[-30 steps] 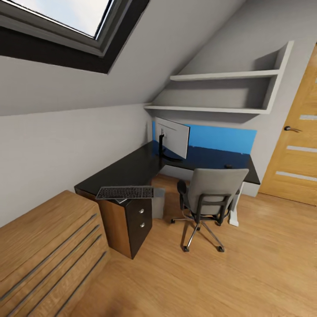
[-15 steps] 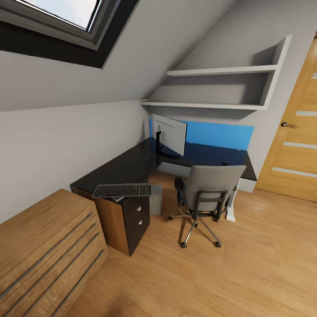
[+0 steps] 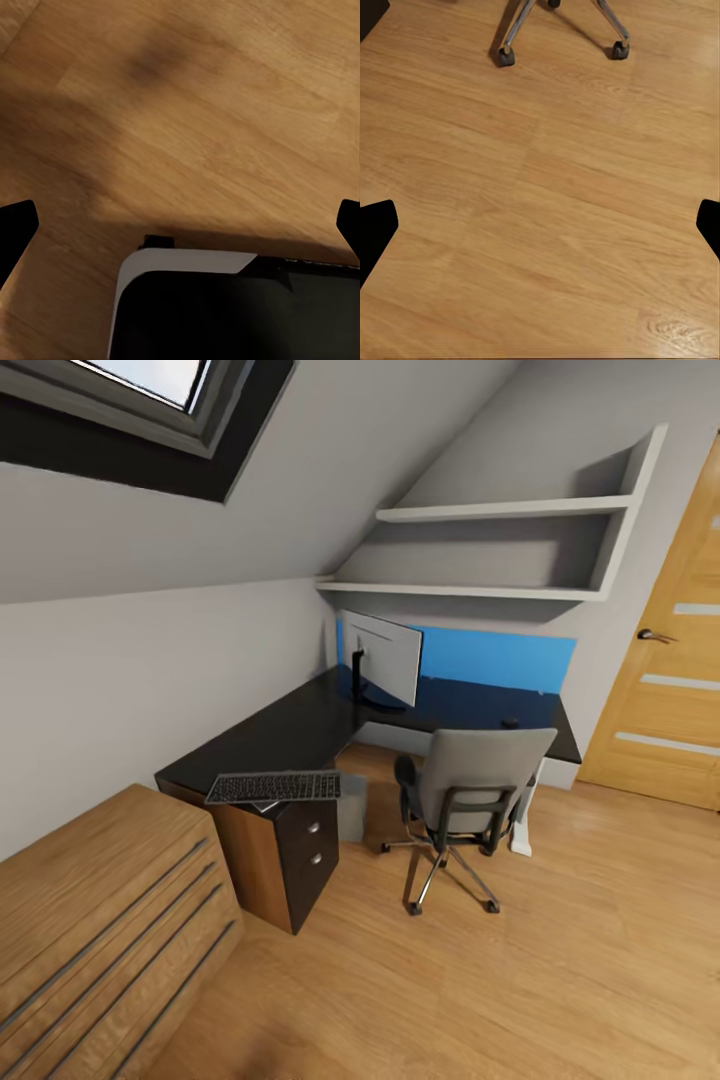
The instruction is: In the bedroom, organize the workspace by keeping the computer under the desk, ensuring the monitor is on the desk, placing the keyboard on the desk next to the monitor, placing the mouse on the desk next to the keyboard, moving the folder from the swivel chair onto the desk next to the mouse, stacking the notebook on top of the folder with the pen on top of the notebook, and positioning the swivel chair next to the desk.
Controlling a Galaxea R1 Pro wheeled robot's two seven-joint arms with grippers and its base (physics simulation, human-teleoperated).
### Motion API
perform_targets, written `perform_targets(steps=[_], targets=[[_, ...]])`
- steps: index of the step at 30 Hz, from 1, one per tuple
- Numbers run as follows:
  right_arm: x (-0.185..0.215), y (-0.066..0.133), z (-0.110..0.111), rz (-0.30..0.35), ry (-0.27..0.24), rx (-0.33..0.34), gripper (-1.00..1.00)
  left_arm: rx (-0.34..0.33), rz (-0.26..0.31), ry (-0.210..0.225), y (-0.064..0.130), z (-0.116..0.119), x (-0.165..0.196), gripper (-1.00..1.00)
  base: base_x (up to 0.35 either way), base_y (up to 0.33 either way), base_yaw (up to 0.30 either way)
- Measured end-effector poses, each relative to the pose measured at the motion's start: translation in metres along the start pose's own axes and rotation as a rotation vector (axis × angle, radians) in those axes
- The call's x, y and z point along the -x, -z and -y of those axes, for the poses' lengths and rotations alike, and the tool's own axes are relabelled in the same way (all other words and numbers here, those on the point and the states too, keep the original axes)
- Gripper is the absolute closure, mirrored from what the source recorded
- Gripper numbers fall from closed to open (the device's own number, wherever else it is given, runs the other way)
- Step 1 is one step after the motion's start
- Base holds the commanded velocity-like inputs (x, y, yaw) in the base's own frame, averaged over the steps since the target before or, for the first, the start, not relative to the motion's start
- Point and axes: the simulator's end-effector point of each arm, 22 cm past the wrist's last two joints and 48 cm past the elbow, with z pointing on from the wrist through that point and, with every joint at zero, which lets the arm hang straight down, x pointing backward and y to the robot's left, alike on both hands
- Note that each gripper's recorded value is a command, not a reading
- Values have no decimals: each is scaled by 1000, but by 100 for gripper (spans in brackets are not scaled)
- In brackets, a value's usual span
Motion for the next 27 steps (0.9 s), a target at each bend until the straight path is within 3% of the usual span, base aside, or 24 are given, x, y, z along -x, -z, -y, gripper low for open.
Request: perform_targets(steps=[11, 27], targets=[[-1, 0, 0, 1, 0, 0, -100, -1, -5, 0, 1, 1, -2, -100, 80, -25, -251], [-1, 1, 0, 2, 0, 0, -100, -2, -8, -1, 1, 1, -3, -100, 249, -212, -297]])
